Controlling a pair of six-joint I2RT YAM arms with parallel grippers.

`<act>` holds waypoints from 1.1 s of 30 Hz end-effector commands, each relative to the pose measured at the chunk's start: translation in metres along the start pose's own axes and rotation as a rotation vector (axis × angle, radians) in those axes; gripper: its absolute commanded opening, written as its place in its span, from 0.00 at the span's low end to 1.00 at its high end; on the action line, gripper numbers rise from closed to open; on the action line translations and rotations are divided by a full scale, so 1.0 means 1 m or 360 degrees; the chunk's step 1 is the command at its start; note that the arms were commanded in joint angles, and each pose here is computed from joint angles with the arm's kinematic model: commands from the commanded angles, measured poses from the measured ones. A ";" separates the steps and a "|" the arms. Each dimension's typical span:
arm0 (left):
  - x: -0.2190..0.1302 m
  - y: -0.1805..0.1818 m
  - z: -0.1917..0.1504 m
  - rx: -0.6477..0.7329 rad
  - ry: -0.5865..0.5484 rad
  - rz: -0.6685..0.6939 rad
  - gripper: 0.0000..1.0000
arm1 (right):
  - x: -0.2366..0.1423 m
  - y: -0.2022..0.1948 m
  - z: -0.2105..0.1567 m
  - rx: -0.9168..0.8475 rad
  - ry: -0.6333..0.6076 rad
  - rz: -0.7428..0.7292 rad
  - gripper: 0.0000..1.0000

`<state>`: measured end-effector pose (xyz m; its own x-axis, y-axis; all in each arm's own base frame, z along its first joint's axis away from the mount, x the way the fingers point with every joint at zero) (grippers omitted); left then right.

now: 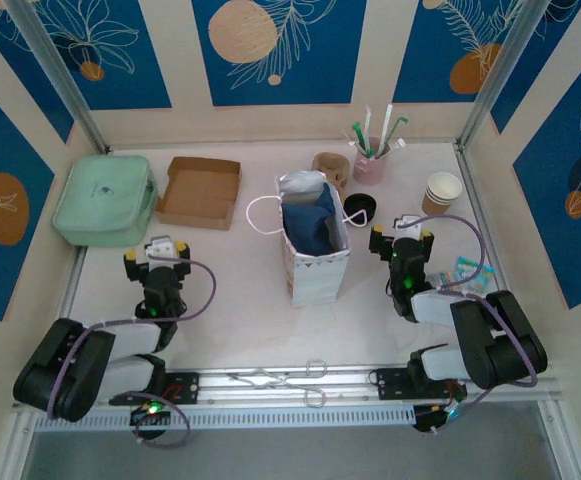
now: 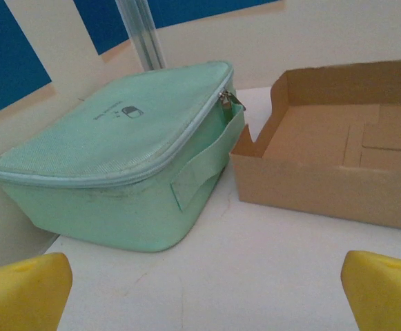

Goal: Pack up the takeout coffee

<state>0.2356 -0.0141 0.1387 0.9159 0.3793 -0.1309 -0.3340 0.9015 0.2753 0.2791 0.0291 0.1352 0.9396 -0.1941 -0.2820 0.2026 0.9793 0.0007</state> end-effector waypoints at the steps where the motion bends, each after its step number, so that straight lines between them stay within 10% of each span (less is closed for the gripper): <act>1: 0.003 0.004 0.014 -0.0093 -0.0132 0.0023 0.99 | 0.001 0.003 0.018 0.0031 -0.0138 0.0010 0.99; 33: 0.029 -0.025 0.006 -0.0014 -0.0162 -0.0208 1.00 | 0.021 0.006 -0.007 -0.0006 -0.0074 0.0342 0.99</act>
<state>0.2667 -0.0211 0.1248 0.9476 0.2978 -0.1152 -0.2597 0.9286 0.2650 0.2960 0.0261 0.1151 0.9675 -0.0423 -0.2491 0.0493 0.9985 0.0220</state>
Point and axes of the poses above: each hand's point on the last joint's axis, 136 mm out from that joint toward the fingers, its own x axis out along the fingers, its own y axis along the line the jaws close on, z = x × y, the point moved 8 cm from there along -x, back along the fingers, and after that the axes turned 4 degrees about x, right-handed, at the moved point
